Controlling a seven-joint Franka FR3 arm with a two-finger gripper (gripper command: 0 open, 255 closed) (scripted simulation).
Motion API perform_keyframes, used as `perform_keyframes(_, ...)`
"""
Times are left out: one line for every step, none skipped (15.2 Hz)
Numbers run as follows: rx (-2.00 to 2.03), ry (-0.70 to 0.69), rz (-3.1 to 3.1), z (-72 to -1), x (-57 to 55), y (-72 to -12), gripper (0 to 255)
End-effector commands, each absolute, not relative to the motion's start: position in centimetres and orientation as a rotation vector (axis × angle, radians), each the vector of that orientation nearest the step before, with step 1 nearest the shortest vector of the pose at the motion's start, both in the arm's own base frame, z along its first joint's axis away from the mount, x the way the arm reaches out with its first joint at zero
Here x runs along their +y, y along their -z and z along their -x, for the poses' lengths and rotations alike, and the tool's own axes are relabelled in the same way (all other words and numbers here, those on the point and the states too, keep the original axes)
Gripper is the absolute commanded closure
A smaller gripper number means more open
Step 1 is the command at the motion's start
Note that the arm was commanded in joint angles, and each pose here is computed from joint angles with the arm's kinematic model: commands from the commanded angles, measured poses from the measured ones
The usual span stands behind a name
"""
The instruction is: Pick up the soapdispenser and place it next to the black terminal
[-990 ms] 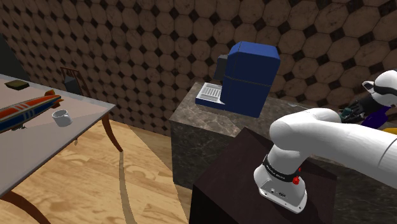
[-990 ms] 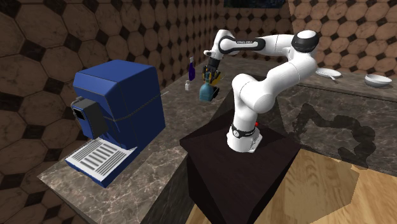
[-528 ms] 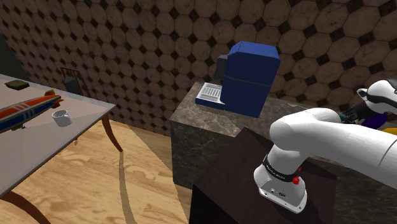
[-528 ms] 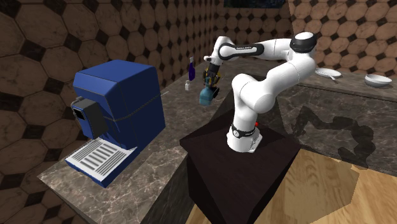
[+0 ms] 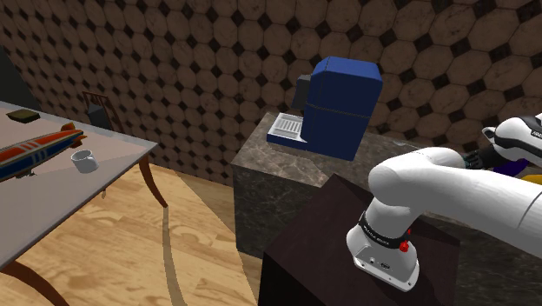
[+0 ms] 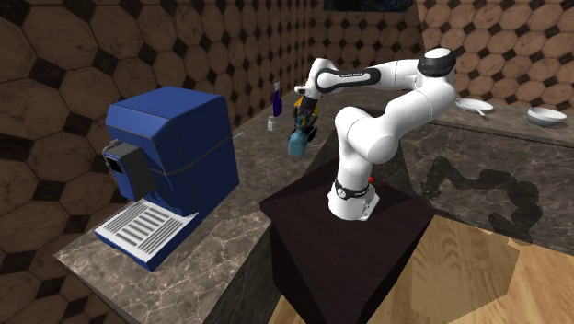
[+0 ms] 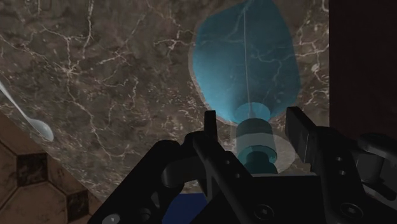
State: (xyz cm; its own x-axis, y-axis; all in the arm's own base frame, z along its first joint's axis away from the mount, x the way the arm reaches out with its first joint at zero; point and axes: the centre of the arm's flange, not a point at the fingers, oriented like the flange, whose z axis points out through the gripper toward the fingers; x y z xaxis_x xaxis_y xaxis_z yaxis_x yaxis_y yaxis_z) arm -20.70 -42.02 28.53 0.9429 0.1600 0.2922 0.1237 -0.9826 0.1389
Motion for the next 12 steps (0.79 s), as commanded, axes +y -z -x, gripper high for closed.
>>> perform_keyframes(0.218, -0.463, -2.979, 20.7, -42.0, -28.5, 255)
perform_keyframes(0.218, -0.463, -2.979, 20.7, -42.0, -28.5, 255)
perform_keyframes(0.218, -0.463, -2.979, 20.7, -42.0, -28.5, 255)
perform_keyframes(0.218, -0.463, -2.979, 20.7, -42.0, -28.5, 0)
perform_keyframes(0.218, -0.463, -2.979, 20.7, -42.0, -28.5, 0)
perform_keyframes(0.218, -0.463, -2.979, 20.7, -42.0, -28.5, 0)
perform_keyframes(0.218, -0.463, -2.979, 20.7, -42.0, -28.5, 0)
perform_keyframes(0.218, -0.463, -2.979, 20.7, -42.0, -28.5, 0)
perform_keyframes(0.218, -0.463, -2.979, 20.7, -42.0, -28.5, 0)
perform_keyframes(0.218, -0.463, -2.979, 21.1, -41.9, -29.8, 0)
perform_keyframes(0.218, -0.463, -2.979, 21.5, -41.8, -31.0, 0)
perform_keyframes(0.218, -0.463, -2.979, 21.9, -41.7, -32.3, 0)
